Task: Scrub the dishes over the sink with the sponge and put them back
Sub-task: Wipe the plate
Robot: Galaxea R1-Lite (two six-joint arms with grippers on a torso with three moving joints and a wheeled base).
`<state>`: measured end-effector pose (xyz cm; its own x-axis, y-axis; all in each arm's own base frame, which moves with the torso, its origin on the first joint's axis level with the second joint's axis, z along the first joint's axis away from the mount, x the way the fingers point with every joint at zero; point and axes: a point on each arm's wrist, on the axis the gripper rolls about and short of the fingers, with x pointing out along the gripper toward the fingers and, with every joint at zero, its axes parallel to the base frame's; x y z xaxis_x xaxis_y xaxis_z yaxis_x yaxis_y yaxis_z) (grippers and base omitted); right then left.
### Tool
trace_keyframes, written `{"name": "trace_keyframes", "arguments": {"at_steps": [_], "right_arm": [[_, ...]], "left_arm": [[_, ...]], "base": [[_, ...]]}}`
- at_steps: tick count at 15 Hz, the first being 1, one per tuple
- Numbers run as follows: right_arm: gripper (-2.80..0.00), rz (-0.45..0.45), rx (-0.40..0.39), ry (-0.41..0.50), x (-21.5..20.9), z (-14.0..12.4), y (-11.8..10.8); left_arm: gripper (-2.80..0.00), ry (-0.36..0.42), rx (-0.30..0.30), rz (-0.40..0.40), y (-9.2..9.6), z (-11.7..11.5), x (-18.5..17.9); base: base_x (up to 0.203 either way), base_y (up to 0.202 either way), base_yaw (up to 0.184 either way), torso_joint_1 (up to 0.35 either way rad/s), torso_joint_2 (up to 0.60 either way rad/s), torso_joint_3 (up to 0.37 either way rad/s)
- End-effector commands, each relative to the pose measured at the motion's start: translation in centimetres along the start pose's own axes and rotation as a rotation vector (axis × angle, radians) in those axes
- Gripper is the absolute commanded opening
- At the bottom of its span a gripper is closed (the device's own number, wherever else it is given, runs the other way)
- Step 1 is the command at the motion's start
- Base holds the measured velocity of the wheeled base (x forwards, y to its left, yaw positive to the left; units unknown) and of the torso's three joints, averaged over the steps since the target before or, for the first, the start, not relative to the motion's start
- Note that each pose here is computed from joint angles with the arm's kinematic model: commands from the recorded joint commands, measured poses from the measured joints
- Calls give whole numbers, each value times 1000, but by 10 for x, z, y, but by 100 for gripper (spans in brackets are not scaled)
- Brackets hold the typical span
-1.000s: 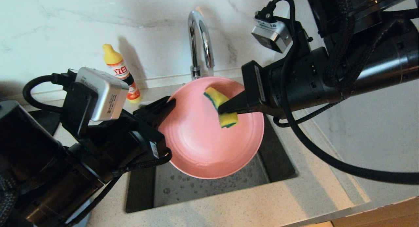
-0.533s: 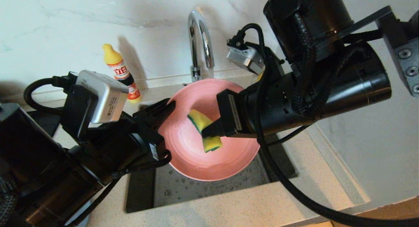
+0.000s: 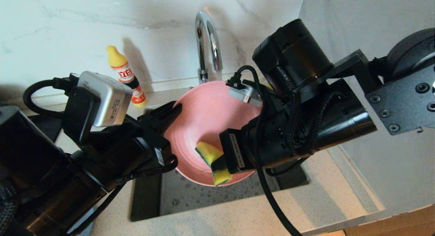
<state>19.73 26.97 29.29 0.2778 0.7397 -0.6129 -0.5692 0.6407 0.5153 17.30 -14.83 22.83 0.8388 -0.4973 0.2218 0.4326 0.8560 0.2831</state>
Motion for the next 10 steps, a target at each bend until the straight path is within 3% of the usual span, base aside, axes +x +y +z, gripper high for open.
{"name": "trace_keyframes", "arguments": {"at_steps": [1,6,10], "right_arm": [[-280,-21,22,-1,-9,-2,-9],[-280,-74,91,-67,-32,5,-38],[-280,-49,91,-153,-56,13,-41]], "left_arm": [[-280,-9,-1,5,1,2,1],[-280,-7,0,4,0,1,1],[-280,-3,-1,3,0,0,1]], "base": [[0,0,0,0,0,0],[0,0,0,0,0,0],[0,0,0,0,0,0]]}}
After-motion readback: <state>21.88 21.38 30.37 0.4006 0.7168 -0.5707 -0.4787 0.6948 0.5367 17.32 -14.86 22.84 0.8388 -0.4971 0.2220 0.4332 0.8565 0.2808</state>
